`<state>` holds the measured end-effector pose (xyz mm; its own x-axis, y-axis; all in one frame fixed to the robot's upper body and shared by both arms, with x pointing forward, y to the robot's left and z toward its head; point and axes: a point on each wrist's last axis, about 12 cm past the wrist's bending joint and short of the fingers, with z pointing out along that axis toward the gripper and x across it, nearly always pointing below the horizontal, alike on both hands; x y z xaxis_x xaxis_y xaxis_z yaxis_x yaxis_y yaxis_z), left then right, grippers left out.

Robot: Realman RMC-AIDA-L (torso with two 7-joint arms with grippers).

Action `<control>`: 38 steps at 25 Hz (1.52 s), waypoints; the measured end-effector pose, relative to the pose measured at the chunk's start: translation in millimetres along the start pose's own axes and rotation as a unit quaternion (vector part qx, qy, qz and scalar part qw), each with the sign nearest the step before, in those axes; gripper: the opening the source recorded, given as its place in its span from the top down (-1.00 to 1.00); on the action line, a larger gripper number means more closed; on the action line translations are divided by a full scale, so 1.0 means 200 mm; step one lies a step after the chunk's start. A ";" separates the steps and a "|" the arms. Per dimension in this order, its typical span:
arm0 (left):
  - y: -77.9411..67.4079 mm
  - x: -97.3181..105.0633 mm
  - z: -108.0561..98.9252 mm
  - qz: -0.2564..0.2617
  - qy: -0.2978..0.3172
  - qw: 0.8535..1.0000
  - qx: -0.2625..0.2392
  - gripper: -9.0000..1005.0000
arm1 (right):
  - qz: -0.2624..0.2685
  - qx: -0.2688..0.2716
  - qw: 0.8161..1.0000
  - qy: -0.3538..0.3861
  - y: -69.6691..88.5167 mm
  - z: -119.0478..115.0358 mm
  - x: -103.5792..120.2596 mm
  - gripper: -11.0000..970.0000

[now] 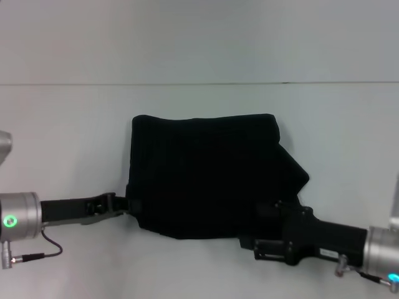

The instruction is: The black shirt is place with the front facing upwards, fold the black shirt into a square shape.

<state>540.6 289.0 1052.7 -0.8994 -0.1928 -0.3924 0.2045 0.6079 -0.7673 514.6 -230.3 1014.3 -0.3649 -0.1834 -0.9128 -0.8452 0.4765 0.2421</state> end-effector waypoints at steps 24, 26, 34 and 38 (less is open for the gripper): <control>-0.13 -0.16 -0.10 0.254 -0.121 0.957 0.067 -0.29 | -0.013 0.020 0.994 -0.111 0.11 -0.21 0.09 -0.92; -0.16 -0.19 -0.01 0.270 -0.114 0.955 0.054 -0.44 | -0.013 0.020 0.994 -0.111 0.11 -0.20 0.09 -0.91; -0.23 -0.16 0.22 0.361 -0.082 0.929 0.019 -0.86 | -0.020 0.023 0.993 -0.115 0.12 -0.20 0.09 -0.91; -0.20 -0.12 0.25 0.351 -0.071 0.933 0.021 -0.86 | -0.016 0.027 0.993 -0.116 0.12 -0.21 0.10 -0.92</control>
<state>572.5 230.6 1067.4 -0.4779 0.1392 -0.8673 0.7417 0.5930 -0.3135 470.8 -258.4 1015.5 -0.2327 0.0013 -0.9726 -0.8300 0.5210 0.1993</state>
